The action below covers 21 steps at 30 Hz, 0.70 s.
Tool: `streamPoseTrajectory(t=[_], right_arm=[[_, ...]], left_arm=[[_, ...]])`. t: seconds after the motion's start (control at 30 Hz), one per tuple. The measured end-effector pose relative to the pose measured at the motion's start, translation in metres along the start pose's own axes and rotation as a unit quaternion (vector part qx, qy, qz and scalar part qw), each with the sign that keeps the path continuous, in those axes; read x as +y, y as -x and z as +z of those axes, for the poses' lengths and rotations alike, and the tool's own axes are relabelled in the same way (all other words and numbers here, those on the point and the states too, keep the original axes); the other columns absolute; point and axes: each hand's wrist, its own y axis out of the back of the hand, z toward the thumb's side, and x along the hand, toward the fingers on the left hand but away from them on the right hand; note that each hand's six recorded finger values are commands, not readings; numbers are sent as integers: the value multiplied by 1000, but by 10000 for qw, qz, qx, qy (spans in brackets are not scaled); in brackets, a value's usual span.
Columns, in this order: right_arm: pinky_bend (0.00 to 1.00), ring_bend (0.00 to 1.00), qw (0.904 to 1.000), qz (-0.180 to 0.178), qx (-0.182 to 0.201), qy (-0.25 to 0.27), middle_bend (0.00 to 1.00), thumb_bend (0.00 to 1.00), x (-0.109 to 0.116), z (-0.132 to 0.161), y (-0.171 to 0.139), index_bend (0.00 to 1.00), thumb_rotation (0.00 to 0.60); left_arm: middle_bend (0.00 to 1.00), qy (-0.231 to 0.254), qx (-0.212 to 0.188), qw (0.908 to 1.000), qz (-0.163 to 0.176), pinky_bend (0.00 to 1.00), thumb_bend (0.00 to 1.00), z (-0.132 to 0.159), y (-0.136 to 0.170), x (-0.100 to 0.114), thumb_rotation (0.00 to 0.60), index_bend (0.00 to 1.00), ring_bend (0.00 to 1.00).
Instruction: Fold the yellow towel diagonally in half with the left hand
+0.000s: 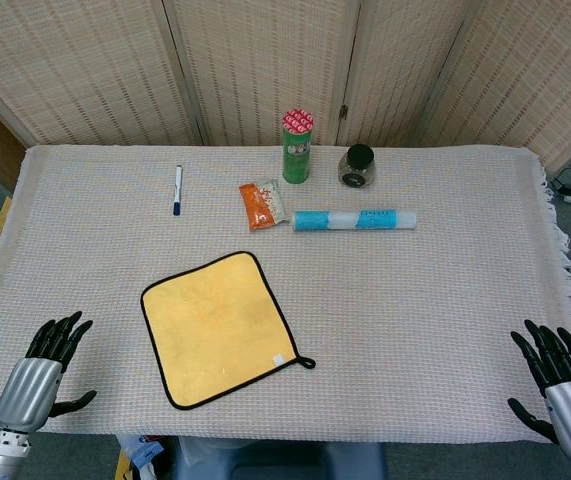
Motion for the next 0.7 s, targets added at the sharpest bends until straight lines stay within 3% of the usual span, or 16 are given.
streamPoseTrajectory(t=[0.27,0.53,0.63,0.7], right_arm=[[0,0,10000,-6,-14,70,0,243,2,-2,0,0,600],[0,0,9997,-70,10,230,0,242,8,-6,1,0,600],[0,0,9996,-13,100,265,0,242,6,-3,6,0,600],[0,0,9994,-26,184,290,0,242,6,1,9,0,600]], left_arm=[[0,36,66,9999,-85,0,58,-3,-4,-4,600,0,0],[0,201,-70,9998,55,12,70,-1,-8,0,600,1,0],[148,336,-313,9987,223,204,80,4,-12,3,600,86,124],[383,521,-576,9956,516,484,116,13,-18,8,600,170,365]])
